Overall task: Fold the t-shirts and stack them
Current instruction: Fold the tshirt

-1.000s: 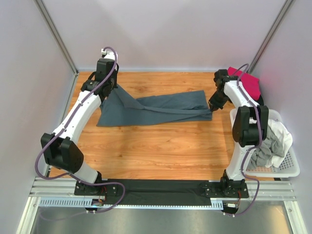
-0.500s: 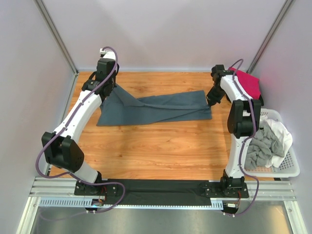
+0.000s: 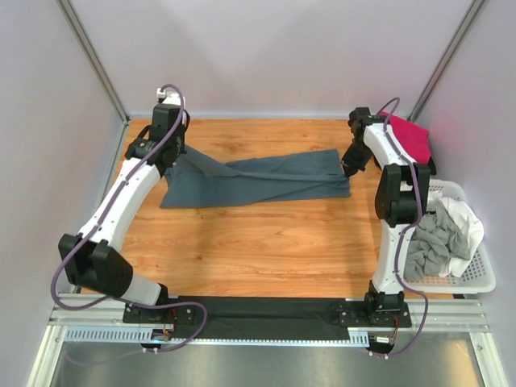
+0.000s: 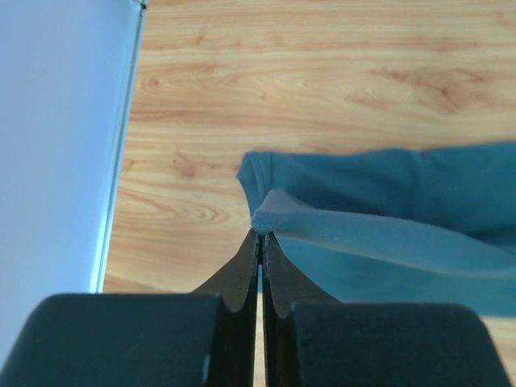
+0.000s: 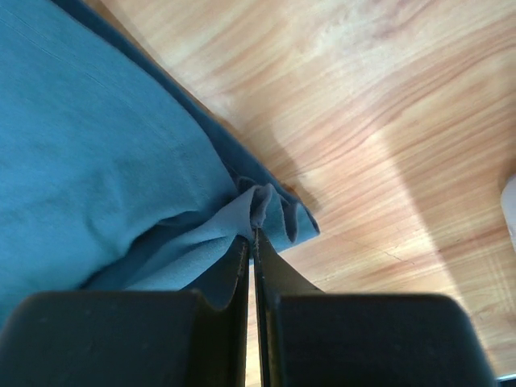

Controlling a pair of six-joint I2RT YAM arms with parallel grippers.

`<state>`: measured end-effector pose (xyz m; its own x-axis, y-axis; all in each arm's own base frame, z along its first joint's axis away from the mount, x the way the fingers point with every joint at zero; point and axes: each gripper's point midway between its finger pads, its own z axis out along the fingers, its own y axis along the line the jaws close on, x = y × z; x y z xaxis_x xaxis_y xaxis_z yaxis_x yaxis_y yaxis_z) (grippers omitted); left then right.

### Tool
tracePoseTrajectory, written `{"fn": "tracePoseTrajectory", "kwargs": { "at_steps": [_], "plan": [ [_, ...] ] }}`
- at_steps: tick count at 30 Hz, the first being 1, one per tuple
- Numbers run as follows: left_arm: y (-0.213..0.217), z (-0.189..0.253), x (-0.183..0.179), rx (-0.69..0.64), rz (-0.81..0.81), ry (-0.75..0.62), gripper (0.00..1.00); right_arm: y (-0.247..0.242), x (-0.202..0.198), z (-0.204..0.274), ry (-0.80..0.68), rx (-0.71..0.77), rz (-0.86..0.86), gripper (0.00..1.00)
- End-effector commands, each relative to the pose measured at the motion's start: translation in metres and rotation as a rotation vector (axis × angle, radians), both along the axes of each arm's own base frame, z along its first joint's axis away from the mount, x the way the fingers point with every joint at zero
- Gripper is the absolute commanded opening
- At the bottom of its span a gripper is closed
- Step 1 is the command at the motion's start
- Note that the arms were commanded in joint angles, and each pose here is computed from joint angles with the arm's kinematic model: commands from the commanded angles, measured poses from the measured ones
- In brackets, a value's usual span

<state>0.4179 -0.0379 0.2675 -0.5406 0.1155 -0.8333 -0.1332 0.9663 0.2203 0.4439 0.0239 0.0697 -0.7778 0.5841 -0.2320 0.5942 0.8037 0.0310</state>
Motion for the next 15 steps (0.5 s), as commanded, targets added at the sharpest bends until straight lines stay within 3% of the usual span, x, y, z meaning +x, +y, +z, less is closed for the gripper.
{"fn": "tracePoseTrajectory", "kwargs": {
  "at_steps": [1,6,15],
  "plan": [
    [-0.007,0.017,-0.045,-0.113,-0.053,0.005,0.00,-0.006,-0.023,0.020,0.007,-0.019,0.015,0.00],
    [-0.042,-0.010,-0.119,-0.165,-0.238,0.146,0.00,-0.003,-0.049,0.015,0.050,-0.008,0.026,0.01],
    [-0.049,-0.045,-0.226,-0.315,-0.168,0.415,0.00,-0.001,-0.097,-0.003,0.141,-0.002,0.054,0.00]
  ]
}}
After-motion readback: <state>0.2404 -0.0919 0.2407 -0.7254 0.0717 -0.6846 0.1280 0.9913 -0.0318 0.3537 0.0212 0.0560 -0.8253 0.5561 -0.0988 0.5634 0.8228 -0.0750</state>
